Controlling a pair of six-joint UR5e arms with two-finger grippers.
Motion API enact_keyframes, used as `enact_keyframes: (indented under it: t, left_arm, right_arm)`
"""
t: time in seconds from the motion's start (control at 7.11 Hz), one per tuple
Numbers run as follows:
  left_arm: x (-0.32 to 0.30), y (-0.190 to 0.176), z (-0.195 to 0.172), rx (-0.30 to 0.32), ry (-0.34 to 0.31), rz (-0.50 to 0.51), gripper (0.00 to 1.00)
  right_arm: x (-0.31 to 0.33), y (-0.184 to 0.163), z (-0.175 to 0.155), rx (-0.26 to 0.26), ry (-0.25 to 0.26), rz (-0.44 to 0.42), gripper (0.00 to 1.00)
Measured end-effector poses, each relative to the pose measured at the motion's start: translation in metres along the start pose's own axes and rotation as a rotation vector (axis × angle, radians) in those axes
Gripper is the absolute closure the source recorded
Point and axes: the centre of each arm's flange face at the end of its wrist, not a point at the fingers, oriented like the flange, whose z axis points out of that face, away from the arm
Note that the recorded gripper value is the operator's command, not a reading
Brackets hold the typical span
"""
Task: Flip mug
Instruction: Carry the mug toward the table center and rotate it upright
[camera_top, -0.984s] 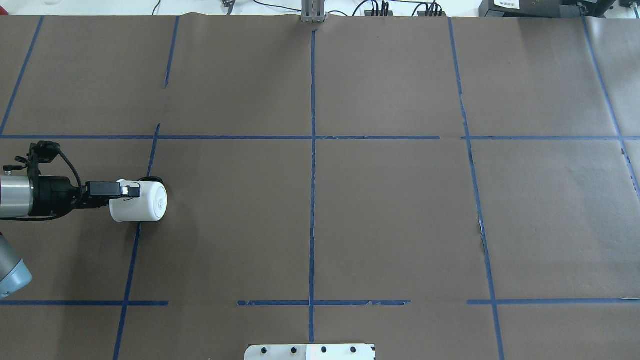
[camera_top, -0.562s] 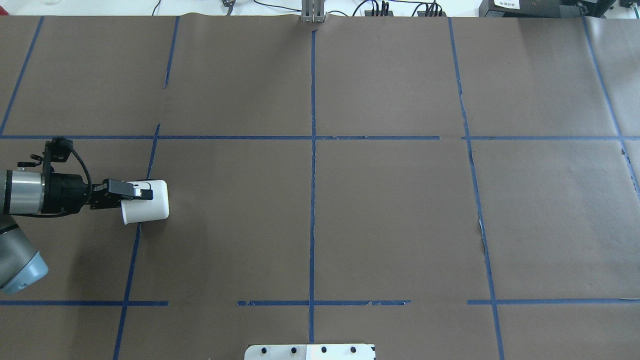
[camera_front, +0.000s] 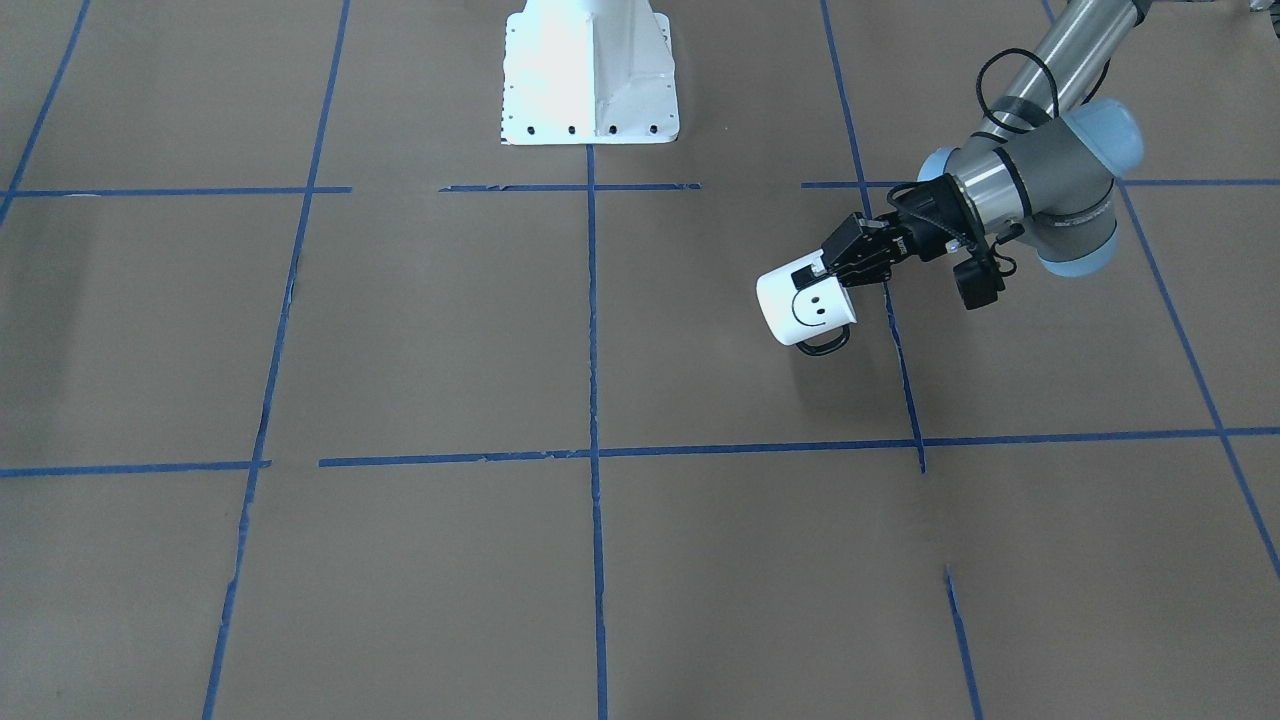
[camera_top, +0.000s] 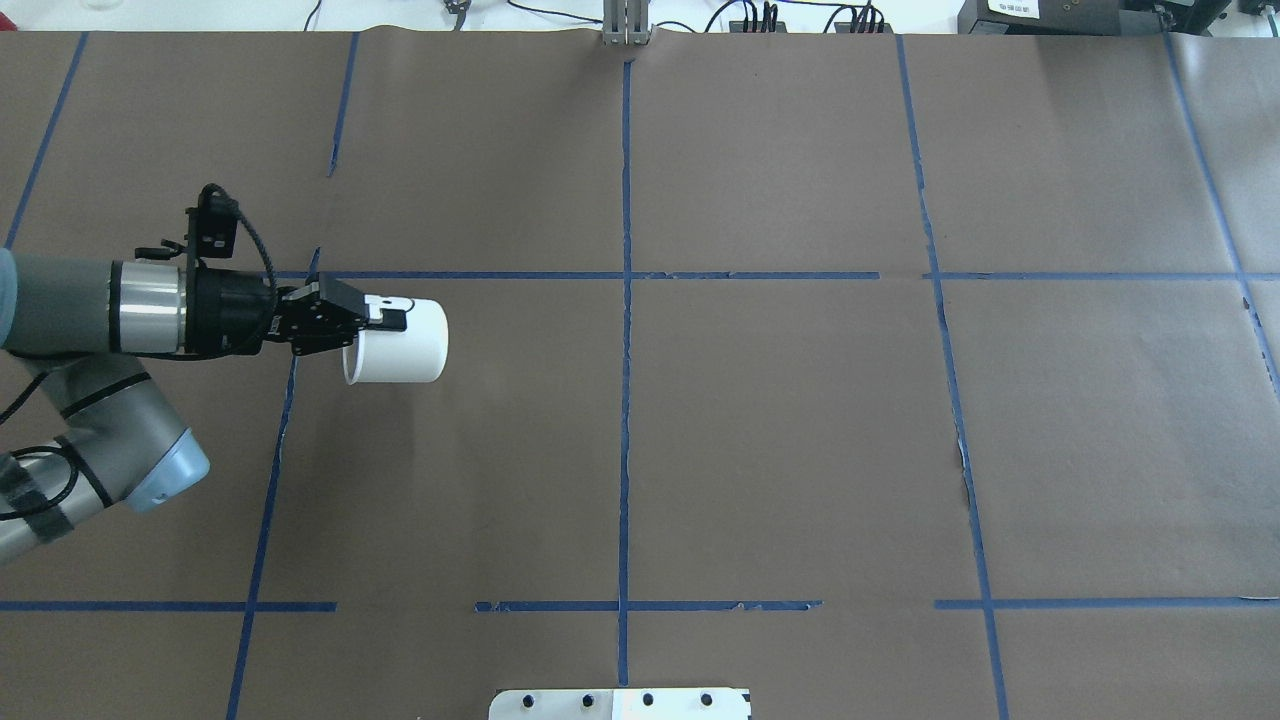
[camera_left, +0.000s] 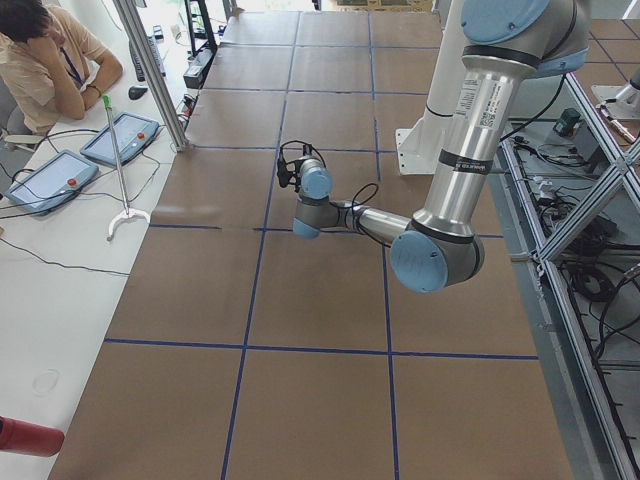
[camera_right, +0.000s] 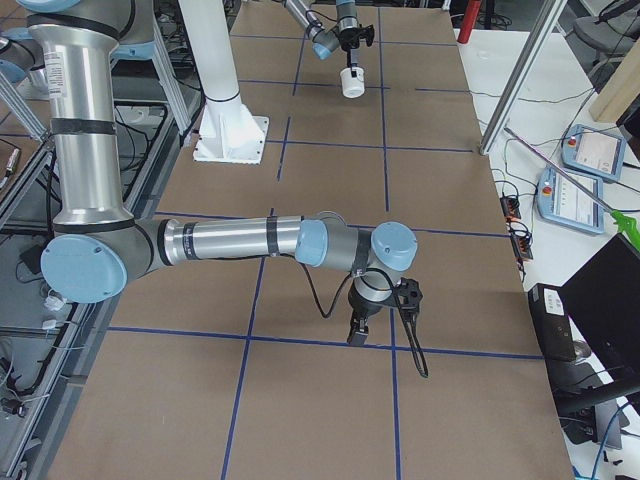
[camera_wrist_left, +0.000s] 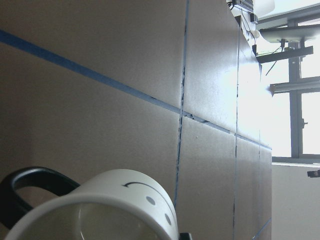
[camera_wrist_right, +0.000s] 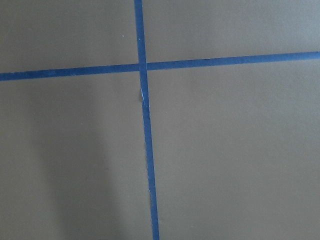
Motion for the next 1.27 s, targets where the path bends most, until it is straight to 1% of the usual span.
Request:
enact_keyframes:
  t: [0.14,0.28,0.56,0.7,0.84,0.98,1.12,1.27]
  left_arm:
    - [0.032,-0.007,0.025,0.015,-0.055,-0.043,1.00]
    - [0.063,-0.012,0.051,0.039,-0.150,-0.100,1.00]
    - [0.127,-0.024,0.113,0.087,-0.372,-0.206,1.00]
    - [0.157,-0.027,0.147,0.104,-0.479,-0.233,1.00]
    - [0.177,-0.027,0.183,0.126,-0.590,-0.238,1.00]
    - [0.185,-0.019,0.219,0.149,-0.686,-0.215,1.00]
    - [0.186,-0.008,0.249,0.169,-0.748,-0.193,1.00]
    - [0.183,0.005,0.273,0.171,-0.794,-0.184,1.00]
  right_arm:
    - [0.000,0.000,0.000,0.000,0.000,0.000,0.00]
    - [0.000,0.000,0.000,0.000,0.000,0.000,0.00]
    - [0.000,0.000,0.000,0.000,0.000,0.000,0.00]
    - [0.000,0.000,0.000,0.001,0.000,-0.001,0.00]
    - [0.000,0.000,0.000,0.001,0.000,-0.001,0.00]
    - [0.000,0.000,0.000,0.000,0.000,0.000,0.00]
    - [0.000,0.000,0.000,0.000,0.000,0.000,0.00]
    - [0.000,0.000,0.000,0.000,0.000,0.000,0.00]
